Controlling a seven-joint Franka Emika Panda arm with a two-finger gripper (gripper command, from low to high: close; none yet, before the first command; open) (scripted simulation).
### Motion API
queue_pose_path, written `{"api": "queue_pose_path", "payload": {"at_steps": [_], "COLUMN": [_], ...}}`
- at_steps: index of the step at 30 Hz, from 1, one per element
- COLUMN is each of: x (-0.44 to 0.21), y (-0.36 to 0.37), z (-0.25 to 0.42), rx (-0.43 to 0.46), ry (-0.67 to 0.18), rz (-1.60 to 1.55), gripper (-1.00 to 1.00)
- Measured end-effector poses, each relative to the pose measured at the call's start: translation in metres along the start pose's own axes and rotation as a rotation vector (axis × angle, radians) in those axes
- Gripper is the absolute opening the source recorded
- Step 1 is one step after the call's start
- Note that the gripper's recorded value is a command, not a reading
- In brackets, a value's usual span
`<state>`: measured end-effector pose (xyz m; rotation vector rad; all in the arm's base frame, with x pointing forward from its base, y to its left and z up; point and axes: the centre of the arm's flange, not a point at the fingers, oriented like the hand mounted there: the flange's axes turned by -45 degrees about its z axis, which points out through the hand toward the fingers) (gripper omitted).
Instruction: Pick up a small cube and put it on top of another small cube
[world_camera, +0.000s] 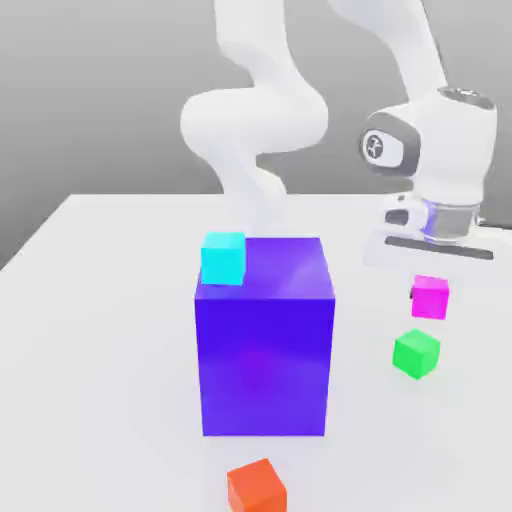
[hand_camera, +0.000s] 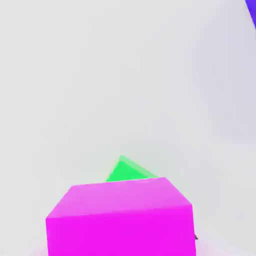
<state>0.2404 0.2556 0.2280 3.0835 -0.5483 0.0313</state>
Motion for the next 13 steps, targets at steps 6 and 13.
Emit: {"api": "queue_pose_path", "payload": {"at_steps": [6, 13], "x": [0.000, -0.006], "y": [0.000, 0.003], "z": [0.024, 0.049], "rx": [0.002, 0.007], "ry": [0.000, -0.016], "rz": [0.001, -0.004], "gripper": [-1.00, 1.00]}}
